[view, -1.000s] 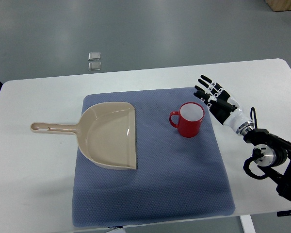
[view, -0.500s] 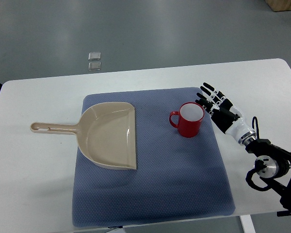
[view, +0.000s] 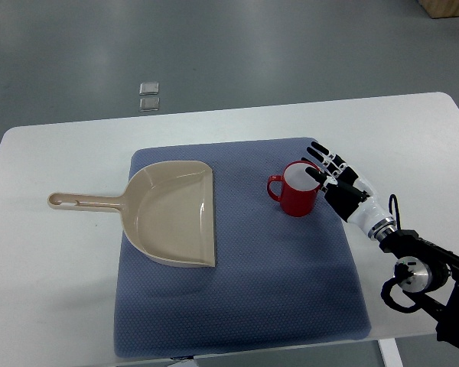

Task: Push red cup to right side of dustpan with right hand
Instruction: 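Move the right hand against the red mug's side farthest from the dustpan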

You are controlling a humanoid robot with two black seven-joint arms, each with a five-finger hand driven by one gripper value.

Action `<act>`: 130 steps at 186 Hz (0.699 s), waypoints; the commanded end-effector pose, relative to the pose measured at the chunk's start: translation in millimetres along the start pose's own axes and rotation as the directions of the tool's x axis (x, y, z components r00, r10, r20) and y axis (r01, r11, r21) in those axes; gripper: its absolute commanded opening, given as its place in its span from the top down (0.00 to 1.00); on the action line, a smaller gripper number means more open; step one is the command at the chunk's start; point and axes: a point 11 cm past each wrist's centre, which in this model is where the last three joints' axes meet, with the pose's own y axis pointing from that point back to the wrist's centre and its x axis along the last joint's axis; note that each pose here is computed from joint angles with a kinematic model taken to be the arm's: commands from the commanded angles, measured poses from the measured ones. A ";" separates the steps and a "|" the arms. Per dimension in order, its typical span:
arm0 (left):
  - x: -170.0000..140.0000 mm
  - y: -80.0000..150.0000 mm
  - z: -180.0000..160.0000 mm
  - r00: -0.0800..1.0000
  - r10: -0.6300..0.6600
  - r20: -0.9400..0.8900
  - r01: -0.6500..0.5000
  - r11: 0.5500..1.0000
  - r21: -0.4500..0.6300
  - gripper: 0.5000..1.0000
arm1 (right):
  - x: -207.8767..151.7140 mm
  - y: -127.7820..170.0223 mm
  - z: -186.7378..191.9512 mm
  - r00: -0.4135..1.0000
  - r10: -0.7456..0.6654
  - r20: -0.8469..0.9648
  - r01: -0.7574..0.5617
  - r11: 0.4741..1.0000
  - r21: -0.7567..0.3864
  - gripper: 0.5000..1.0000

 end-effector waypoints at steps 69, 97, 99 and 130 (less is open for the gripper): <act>0.0 0.0 0.0 1.000 0.000 0.000 0.000 1.000 0.000 0.00 | -13.9 -4.1 13.8 1.000 -0.020 0.015 0.020 1.000 -0.014 0.14; 0.0 0.0 0.0 1.000 0.000 0.000 0.000 1.000 0.000 0.00 | -20.4 -6.9 18.9 1.000 -0.026 0.004 0.026 0.999 -0.019 0.14; 0.0 0.0 0.0 1.000 0.000 0.000 0.000 1.000 0.000 0.00 | -21.0 -7.1 19.3 1.000 -0.027 0.005 0.027 0.999 -0.019 0.14; 0.0 0.0 0.0 1.000 0.000 0.000 0.000 1.000 0.000 0.00 | -26.8 -9.0 24.4 0.999 -0.033 0.007 0.033 0.999 -0.024 0.14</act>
